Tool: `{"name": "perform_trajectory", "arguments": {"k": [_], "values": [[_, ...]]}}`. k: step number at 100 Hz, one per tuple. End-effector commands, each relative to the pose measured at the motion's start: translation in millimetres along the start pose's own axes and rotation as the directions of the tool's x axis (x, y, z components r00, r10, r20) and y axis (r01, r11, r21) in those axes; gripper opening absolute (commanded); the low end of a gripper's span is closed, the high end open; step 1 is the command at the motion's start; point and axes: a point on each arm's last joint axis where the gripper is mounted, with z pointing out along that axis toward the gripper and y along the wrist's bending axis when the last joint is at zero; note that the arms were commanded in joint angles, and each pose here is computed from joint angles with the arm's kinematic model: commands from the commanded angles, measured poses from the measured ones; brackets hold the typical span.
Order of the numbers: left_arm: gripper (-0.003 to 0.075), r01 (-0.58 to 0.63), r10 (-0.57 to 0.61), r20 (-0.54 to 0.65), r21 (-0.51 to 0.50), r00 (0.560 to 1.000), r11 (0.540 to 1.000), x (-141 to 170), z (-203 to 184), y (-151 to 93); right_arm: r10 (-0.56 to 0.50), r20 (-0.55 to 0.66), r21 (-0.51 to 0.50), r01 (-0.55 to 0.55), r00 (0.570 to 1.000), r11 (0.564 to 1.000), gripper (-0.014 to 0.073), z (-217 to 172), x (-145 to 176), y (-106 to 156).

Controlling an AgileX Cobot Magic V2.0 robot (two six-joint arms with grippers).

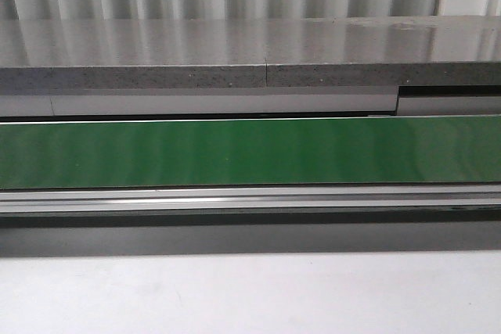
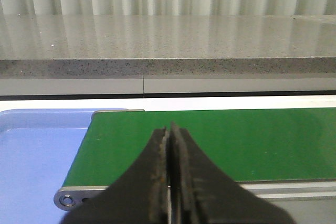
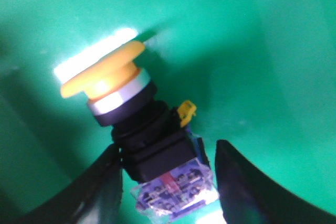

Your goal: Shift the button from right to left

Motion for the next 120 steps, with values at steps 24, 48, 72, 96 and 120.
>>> {"name": "perform_trajectory", "arguments": {"k": [24,48,72,96,120], "values": [[-0.0020,0.008,-0.008,0.096,-0.002,0.995,1.000,-1.3,-1.8,0.2,-0.003,0.284,-0.120,0.038,0.959,0.992,0.0060,-124.6,12.4,24.1],[-0.0020,0.008,-0.008,0.096,-0.002,0.995,1.000,-1.3,-1.8,0.2,-0.104,0.292,-0.145,0.152,0.951,0.978,0.0060,-143.8,48.8,59.2],[-0.0020,0.008,-0.008,0.096,-0.002,0.995,1.000,-1.3,-1.8,0.2,-0.130,0.199,-0.156,0.163,0.971,0.974,0.0060,-101.7,79.8,72.2],[-0.0020,0.008,-0.008,0.096,-0.002,0.995,1.000,-1.3,-1.8,0.2,-0.133,0.150,-0.151,0.155,0.980,0.976,0.0224,-83.4,86.4,71.7],[-0.0020,0.008,-0.008,0.096,-0.002,0.995,1.000,-1.3,-1.8,0.2,-0.188,0.239,-0.166,0.231,0.953,0.959,0.0573,-98.5,86.3,73.9]]}}
